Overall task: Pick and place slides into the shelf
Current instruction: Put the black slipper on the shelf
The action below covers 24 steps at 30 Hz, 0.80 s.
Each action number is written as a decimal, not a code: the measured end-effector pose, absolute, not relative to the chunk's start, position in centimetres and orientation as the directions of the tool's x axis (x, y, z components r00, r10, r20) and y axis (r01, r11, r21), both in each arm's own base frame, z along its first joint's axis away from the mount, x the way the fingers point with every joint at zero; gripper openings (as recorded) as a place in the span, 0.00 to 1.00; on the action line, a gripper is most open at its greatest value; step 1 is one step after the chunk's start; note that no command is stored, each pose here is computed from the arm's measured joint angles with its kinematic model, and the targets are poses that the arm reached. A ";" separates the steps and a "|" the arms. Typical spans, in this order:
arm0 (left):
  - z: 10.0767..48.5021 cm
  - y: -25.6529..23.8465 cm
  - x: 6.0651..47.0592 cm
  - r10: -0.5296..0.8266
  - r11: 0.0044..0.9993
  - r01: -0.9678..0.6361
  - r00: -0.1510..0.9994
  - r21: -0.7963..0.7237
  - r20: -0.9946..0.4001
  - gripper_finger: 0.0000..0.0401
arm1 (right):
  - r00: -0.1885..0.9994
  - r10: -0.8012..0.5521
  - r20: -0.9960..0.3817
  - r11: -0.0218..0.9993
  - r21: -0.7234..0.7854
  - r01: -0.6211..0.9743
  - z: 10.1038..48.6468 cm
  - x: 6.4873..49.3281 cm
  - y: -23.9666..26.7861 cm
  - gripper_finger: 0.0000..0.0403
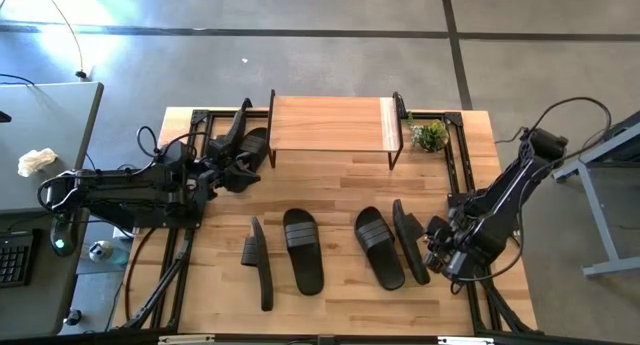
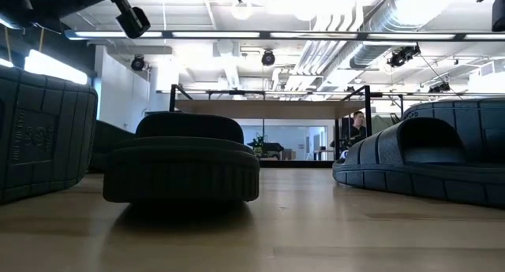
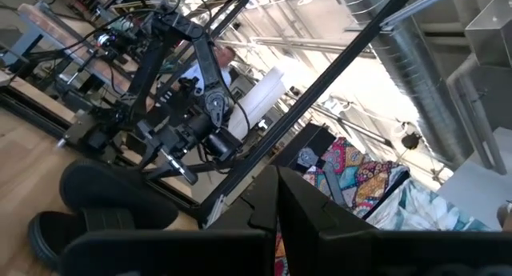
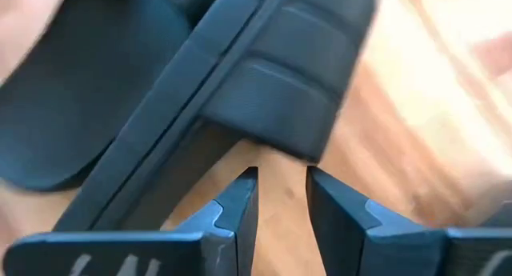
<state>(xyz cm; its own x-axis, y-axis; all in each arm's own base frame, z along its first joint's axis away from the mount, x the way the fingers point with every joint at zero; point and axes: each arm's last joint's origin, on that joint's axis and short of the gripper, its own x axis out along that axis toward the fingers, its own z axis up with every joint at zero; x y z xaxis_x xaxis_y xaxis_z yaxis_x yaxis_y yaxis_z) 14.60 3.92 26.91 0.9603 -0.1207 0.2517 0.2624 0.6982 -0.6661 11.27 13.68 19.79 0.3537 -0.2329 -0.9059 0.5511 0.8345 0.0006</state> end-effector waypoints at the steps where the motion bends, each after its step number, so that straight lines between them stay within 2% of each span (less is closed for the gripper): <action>1: 26.9 3.9 14.6 -0.121 0.698 0.262 0.960 -0.666 0.251 0.00 | 0.354 -0.251 -0.901 0.827 -0.010 0.562 19.8 11.3 13.6 0.24; 9: 26.9 3.9 14.6 -0.120 0.698 0.262 0.960 -0.666 0.251 0.00 | 0.377 -0.303 -0.876 0.825 -0.043 0.563 19.7 11.3 13.4 0.24; 17: 26.9 3.9 14.6 -0.118 0.698 0.261 0.961 -0.667 0.251 0.00 | 0.329 -0.271 -0.905 0.844 -0.059 0.533 19.6 10.9 13.6 0.24; 24: 26.9 3.9 14.6 -0.118 0.698 0.260 0.961 -0.667 0.251 0.00 | 0.275 -0.306 -0.911 0.848 -0.130 0.514 19.6 10.3 13.2 0.24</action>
<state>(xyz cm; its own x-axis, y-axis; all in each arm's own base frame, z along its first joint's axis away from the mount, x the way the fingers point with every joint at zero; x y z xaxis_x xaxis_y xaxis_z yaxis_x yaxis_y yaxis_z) 14.61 3.93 26.91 0.9607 -0.1183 0.2513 0.2605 0.6979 -0.6671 10.27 13.22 19.63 0.2751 -0.3062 -0.9113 0.5139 0.8480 -0.1298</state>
